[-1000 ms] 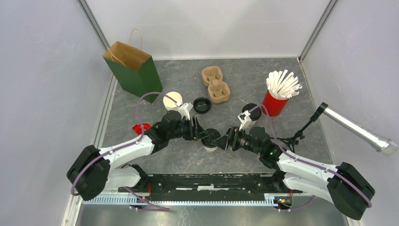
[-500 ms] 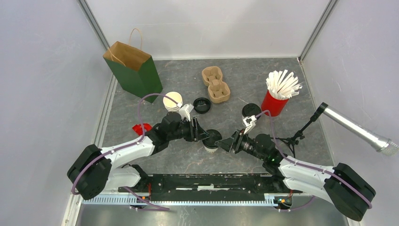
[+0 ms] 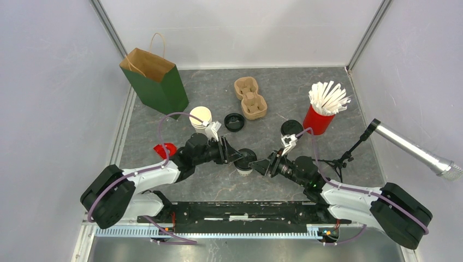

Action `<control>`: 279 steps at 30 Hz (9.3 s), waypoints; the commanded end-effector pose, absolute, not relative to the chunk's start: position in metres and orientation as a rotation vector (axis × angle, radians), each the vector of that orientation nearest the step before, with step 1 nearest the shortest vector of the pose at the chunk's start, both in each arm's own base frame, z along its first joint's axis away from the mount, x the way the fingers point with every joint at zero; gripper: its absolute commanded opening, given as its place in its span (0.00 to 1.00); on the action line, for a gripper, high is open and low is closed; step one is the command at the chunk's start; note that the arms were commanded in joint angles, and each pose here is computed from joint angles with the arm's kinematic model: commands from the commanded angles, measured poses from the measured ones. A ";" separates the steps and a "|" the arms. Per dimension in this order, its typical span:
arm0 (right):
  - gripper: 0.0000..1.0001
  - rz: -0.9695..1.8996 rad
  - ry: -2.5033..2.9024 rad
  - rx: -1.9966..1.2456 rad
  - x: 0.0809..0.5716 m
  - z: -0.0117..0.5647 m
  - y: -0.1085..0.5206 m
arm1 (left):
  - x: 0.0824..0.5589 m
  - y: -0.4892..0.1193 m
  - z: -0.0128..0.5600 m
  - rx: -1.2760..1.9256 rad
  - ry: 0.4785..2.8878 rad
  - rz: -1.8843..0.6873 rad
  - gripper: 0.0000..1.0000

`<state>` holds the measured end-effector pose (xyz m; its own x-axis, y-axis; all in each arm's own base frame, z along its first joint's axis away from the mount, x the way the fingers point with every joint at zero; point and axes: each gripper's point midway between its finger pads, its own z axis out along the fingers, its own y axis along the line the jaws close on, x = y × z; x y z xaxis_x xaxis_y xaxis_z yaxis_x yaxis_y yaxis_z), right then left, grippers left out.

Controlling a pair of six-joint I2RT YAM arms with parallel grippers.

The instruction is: Pack the takeout coffee

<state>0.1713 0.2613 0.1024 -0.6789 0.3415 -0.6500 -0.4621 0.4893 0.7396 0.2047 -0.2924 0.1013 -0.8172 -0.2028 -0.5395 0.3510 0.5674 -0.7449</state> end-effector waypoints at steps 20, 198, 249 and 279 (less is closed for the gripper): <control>0.80 0.770 2.017 -0.313 0.206 0.131 0.230 | 0.185 -0.292 0.112 0.149 2.264 -1.296 0.64; 0.86 0.457 1.958 -0.243 0.330 0.272 0.195 | 0.434 0.041 0.329 -1.179 1.644 -0.180 0.74; 0.87 0.352 2.006 -0.360 0.349 0.262 0.199 | 0.467 0.093 0.292 -1.059 1.776 0.092 0.29; 0.88 0.387 1.963 -0.344 0.352 0.291 0.205 | 0.447 0.088 0.396 -0.834 1.681 0.056 0.02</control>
<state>0.3472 0.2014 0.2621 -0.4518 -0.0931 -0.8873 -0.4015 0.9094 0.1090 0.4670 0.0884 0.3193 -0.1331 -0.5704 -0.8105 -0.6354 0.6767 -0.3719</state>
